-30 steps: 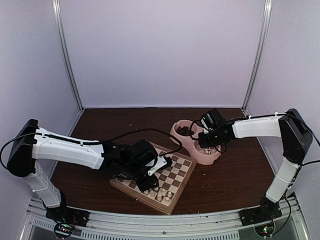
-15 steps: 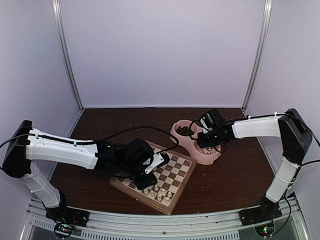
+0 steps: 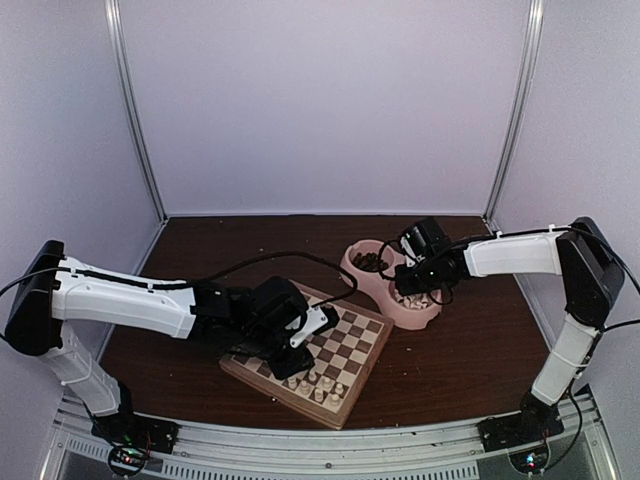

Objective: Set up the chess pieces on the board
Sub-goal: Pick up the chess pile from the storage box.

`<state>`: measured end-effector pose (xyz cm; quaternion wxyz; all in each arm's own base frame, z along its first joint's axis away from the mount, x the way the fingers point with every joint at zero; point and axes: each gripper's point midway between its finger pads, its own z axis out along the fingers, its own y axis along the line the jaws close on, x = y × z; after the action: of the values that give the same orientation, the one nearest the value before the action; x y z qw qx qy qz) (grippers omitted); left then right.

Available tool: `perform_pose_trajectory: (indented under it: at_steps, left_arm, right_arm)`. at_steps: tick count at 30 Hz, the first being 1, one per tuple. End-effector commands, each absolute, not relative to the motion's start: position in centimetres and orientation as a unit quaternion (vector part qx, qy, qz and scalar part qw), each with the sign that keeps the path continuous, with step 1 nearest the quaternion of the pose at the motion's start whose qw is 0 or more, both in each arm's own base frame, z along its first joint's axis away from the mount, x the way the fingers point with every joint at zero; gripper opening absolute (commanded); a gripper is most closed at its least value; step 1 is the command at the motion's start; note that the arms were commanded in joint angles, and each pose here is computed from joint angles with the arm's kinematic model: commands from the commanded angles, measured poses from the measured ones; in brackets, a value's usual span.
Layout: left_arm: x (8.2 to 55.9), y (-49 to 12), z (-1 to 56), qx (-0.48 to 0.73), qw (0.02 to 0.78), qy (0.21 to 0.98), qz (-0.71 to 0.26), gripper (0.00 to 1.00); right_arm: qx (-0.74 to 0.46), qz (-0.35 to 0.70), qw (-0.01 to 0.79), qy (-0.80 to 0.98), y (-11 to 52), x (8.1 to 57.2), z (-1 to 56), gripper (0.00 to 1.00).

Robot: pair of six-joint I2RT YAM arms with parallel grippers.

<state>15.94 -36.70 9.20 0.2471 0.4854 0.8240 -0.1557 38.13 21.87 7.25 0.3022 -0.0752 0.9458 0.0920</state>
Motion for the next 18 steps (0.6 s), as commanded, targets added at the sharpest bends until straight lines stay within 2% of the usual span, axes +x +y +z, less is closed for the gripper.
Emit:
perform_pose_trajectory:
  at_steps: [1,9,13,15,18]
  left_arm:
    - [16.1,-37.2,10.4,0.479,0.270,0.818,-0.169,0.37]
    - [16.2,-37.1,10.4,0.477,0.272,0.819,-0.165,0.37]
    - [16.2,-37.1,10.4,0.477,0.272,0.819,-0.166,0.37]
    - [16.2,-37.0,10.5,0.476,0.273,0.819,-0.165,0.37]
    - [16.3,-37.0,10.5,0.476,0.274,0.820,-0.163,0.37]
  right_arm:
    - [-0.073,0.073,0.295,0.950,21.4,38.2,6.6,0.27]
    - [-0.074,0.053,0.231,0.969,21.3,37.3,3.7,0.35]
    - [-0.078,0.042,0.209,0.974,21.4,37.4,2.4,0.35]
    - [-0.082,0.048,0.191,0.977,21.8,37.2,1.6,0.32]
    - [-0.082,0.055,0.196,0.976,22.1,37.3,1.9,0.22]
